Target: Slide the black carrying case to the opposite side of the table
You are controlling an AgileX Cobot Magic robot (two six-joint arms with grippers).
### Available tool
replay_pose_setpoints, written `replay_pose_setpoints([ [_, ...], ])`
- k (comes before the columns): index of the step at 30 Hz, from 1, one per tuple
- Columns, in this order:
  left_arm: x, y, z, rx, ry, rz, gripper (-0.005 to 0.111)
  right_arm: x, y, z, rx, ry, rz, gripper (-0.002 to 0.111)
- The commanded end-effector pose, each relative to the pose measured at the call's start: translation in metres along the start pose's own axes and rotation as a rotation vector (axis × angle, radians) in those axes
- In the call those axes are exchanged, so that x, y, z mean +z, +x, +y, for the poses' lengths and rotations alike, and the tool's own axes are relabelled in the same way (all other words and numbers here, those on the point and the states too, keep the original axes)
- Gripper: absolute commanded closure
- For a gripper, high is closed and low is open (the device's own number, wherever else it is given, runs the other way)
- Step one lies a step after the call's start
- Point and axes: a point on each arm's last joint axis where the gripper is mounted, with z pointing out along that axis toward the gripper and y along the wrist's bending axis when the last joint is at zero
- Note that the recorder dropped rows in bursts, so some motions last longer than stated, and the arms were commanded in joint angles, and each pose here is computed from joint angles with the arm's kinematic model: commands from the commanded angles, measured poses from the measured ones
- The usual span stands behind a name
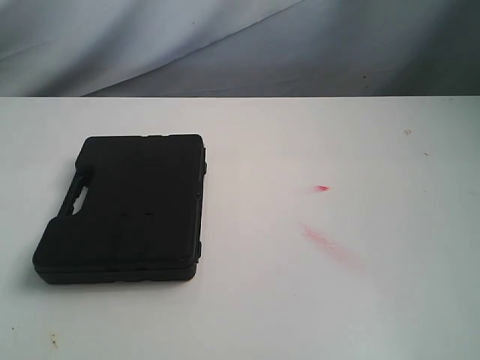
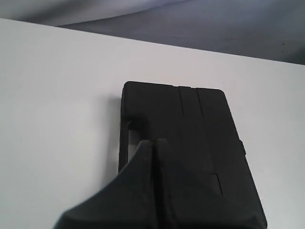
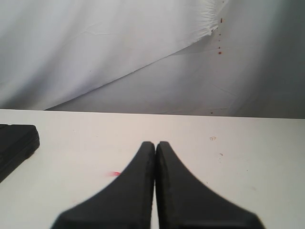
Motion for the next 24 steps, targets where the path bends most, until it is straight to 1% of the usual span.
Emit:
replay_pose_setpoints([
  [1, -0.017, 0.004, -0.001, -0.001, 0.015, -0.05, 0.106, 0.0, 0.001, 0.0, -0.005, 0.005, -0.004, 0.108],
  [6, -0.03, 0.017, 0.001, 0.004, 0.025, -0.113, 0.106, 0.0, 0.001, 0.0, -0.002, 0.005, -0.004, 0.108],
  [10, -0.035, 0.038, 0.006, -0.001, 0.032, -0.202, 0.106, 0.0, 0.001, 0.0, -0.002, 0.005, -0.004, 0.108],
  [12, -0.036, 0.047, 0.01, 0.048, 0.013, -0.274, 0.106, 0.0, 0.001, 0.0, -0.002, 0.005, -0.004, 0.108],
  [14, -0.035, 0.058, 0.014, 0.084, -0.005, -0.293, 0.106, 0.0, 0.001, 0.0, -0.002, 0.005, -0.004, 0.108],
  [18, -0.037, 0.075, 0.017, 0.084, -0.002, -0.319, 0.106, 0.0, 0.001, 0.0, -0.002, 0.005, -0.004, 0.108],
  [24, -0.039, 0.091, 0.022, 0.13, -0.009, -0.433, 0.106, 0.0, 0.001, 0.0, -0.002, 0.005, -0.004, 0.108],
])
